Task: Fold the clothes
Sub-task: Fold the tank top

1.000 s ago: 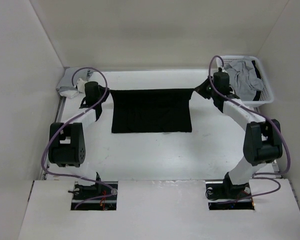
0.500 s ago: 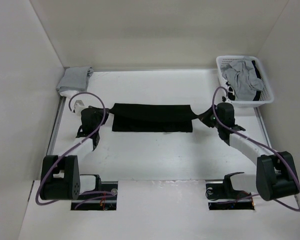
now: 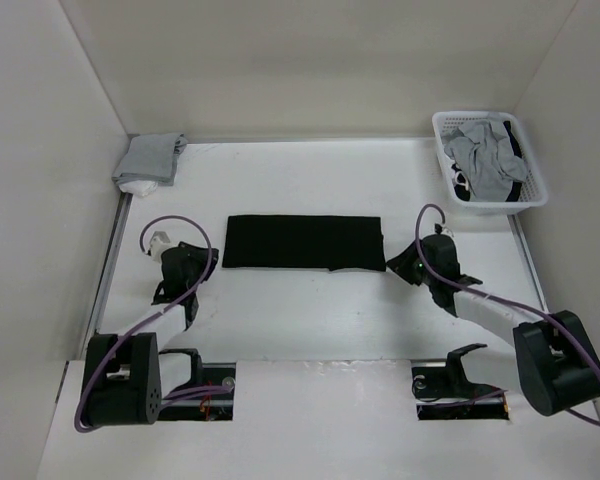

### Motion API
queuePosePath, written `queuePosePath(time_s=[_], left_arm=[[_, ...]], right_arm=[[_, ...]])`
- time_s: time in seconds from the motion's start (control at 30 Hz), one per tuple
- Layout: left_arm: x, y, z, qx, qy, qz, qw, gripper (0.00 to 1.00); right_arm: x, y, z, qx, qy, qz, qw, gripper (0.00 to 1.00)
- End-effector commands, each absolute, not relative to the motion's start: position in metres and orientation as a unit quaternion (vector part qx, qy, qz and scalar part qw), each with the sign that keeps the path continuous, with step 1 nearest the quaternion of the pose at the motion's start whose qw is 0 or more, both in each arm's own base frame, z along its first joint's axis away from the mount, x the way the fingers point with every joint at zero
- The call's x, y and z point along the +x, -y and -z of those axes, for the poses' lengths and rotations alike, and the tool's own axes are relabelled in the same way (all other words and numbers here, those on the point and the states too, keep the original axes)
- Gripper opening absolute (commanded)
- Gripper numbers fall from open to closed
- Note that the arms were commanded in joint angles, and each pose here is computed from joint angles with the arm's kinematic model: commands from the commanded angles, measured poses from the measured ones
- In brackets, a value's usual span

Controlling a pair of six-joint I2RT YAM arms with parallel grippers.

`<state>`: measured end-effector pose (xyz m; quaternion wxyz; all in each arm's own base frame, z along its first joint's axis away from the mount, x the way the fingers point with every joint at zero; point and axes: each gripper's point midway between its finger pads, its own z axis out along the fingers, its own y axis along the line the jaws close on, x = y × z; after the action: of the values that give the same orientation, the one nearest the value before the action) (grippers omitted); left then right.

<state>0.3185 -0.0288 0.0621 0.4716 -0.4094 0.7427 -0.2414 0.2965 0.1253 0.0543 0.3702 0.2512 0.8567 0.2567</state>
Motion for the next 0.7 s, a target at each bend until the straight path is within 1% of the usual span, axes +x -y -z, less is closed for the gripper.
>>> queuePosePath(time_s=[0.0, 0.07, 0.17, 0.27, 0.47, 0.53, 0.63, 0.67], left_arm=[[0.325, 0.022, -0.08, -0.402, -0.723, 0.252, 0.502, 0.19], [0.326, 0.021, -0.094, -0.403, -0.709, 0.261, 0.516, 0.2], [0.329, 0.021, -0.124, -0.393, -0.693, 0.263, 0.544, 0.21], [0.335, 0.05, -0.144, -0.355, -0.7, 0.276, 0.555, 0.21], [0.338, 0.122, -0.154, -0.272, -0.726, 0.308, 0.551, 0.21], [0.336, 0.137, -0.154, -0.252, -0.731, 0.318, 0.549, 0.21], [0.335, 0.153, -0.153, -0.235, -0.734, 0.332, 0.544, 0.21], [0.335, 0.157, -0.154, -0.231, -0.733, 0.336, 0.544, 0.21]], right_arm=[[0.297, -0.125, -0.053, 0.257, -0.85, -0.253, 0.385, 0.26], [0.297, -0.12, -0.057, 0.246, -0.849, -0.246, 0.398, 0.37], [0.306, -0.115, -0.07, 0.238, -0.841, -0.246, 0.419, 0.47], [0.321, -0.121, -0.072, 0.232, -0.84, -0.255, 0.418, 0.51], [0.352, -0.14, -0.054, 0.24, -0.836, -0.313, 0.382, 0.49], [0.359, -0.147, -0.053, 0.243, -0.829, -0.339, 0.372, 0.46], [0.369, -0.149, -0.052, 0.267, -0.822, -0.351, 0.361, 0.3], [0.373, -0.15, -0.052, 0.271, -0.821, -0.354, 0.358, 0.27]])
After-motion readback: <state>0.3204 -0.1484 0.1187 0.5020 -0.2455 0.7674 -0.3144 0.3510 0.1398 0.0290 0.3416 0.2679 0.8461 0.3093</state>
